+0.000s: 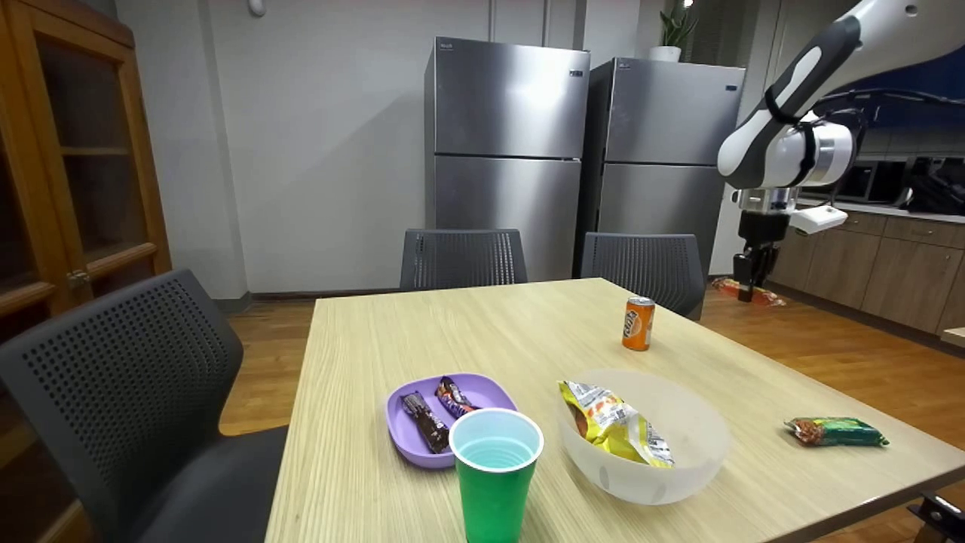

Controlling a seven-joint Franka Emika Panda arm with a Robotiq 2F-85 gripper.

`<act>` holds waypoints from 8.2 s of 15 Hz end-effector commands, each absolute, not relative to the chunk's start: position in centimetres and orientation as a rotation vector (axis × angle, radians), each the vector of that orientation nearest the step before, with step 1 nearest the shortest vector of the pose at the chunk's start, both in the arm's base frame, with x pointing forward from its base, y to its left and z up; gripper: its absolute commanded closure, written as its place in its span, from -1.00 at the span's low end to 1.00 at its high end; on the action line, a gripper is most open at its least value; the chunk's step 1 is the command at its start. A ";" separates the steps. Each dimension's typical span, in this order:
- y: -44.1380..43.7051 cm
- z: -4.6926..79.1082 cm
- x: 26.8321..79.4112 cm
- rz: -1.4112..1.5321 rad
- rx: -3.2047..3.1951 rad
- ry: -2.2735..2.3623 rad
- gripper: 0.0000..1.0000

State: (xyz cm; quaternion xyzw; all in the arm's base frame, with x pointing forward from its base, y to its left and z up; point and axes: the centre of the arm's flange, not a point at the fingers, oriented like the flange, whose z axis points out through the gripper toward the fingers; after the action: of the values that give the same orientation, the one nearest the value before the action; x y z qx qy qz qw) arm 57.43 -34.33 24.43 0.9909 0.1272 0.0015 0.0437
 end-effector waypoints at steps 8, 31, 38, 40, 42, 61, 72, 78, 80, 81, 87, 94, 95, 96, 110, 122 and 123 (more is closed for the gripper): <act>-26.9 29.4 53.6 0.081 3.000 0.576 0.65; -4.5 29.0 56.8 0.095 2.870 1.123 0.65; 1.3 27.9 57.7 0.114 2.823 1.251 0.65; 3.1 27.9 57.9 0.120 2.822 1.272 0.65; 5.1 27.8 58.0 0.124 2.811 1.295 0.65; 19.1 24.3 61.4 -0.037 3.095 0.915 0.65; 21.7 18.6 60.4 -0.133 3.165 0.566 0.65; 21.1 17.3 60.2 -0.168 3.175 0.436 0.65; 20.9 17.2 60.2 -0.173 3.167 0.434 -0.35; 20.7 17.3 60.1 -0.175 3.164 0.440 -0.37; 20.1 19.4 59.6 -0.132 3.164 0.473 -1.00; 18.2 24.1 58.7 -0.089 3.162 0.497 -1.00; 18.0 24.7 58.6 -0.087 3.160 0.499 -1.00; 17.6 25.4 58.4 -0.103 3.154 0.521 -1.00; 15.9 26.1 58.0 -0.059 3.142 0.511 -1.00; 2.8 28.5 53.0 -0.055 3.134 0.187 -1.00; 1.6 28.4 52.4 -0.062 3.134 0.147 -1.00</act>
State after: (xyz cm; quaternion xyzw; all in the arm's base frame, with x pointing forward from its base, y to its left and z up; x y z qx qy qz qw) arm 55.32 4.56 27.53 0.9971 0.0720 -0.0253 -0.0010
